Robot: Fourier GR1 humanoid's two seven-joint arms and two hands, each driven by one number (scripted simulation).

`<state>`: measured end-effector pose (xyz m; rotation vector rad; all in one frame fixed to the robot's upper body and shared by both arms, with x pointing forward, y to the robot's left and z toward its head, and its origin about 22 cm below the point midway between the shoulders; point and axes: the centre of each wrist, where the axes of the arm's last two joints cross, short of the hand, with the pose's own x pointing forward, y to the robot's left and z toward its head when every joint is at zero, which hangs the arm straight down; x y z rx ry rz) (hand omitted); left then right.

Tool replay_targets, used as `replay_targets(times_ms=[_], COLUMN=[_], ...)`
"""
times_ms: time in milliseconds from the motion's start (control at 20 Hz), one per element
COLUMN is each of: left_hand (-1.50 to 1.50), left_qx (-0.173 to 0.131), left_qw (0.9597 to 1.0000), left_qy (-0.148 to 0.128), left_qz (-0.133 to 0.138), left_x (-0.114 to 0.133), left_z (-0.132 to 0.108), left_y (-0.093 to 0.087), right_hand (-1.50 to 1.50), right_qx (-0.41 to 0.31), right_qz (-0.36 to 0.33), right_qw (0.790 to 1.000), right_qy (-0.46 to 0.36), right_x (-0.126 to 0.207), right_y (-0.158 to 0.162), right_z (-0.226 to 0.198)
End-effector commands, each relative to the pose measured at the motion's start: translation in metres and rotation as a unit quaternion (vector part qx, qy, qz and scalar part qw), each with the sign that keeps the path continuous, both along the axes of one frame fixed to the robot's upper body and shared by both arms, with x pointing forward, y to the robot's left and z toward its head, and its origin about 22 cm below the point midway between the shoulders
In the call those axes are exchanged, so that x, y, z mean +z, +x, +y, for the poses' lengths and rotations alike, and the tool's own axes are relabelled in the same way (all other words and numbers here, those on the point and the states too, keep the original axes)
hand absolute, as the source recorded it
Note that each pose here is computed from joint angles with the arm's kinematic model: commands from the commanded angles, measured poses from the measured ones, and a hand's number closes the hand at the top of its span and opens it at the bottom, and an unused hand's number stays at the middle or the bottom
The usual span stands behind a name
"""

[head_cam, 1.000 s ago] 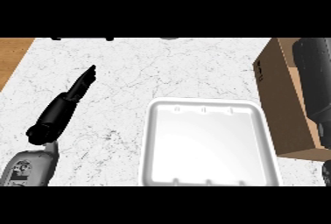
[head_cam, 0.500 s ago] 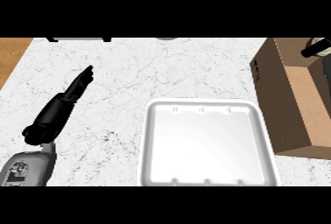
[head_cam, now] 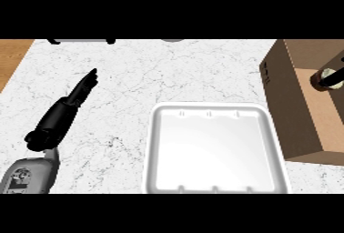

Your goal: Pick the cupcake from the tray and place it in the cardboard box

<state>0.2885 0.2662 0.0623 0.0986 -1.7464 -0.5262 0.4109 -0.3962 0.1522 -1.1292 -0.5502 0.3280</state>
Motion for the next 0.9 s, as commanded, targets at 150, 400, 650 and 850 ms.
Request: replay_targets(times_ms=[150, 400, 650, 850], left_hand=[0.0, 0.0, 0.0, 0.0], left_qx=[0.01, 0.005, 0.014, 0.009], left_qw=[0.9999, 1.0, 0.9999, 1.0], left_qy=[-0.003, -0.004, 0.001, 0.0], left_qz=[0.005, 0.0, 0.009, 0.004], left_x=[-0.006, 0.003, -0.005, -0.004], left_z=[0.01, 0.004, 0.0, 0.0], left_y=[0.002, 0.002, -0.002, 0.002], right_hand=[-1.5, -1.5, -1.5, -1.5], right_qx=[0.078, 0.005, -0.093, -0.126], right_qz=[-0.112, -0.408, -0.526, -0.562], right_qw=[0.99, 0.91, 0.834, 0.807], right_qy=[0.023, 0.074, 0.139, 0.135], right_x=[0.006, 0.051, 0.036, 0.014], right_y=[-0.023, -0.024, -0.054, -0.078], right_z=[-0.026, -0.016, -0.048, -0.065])
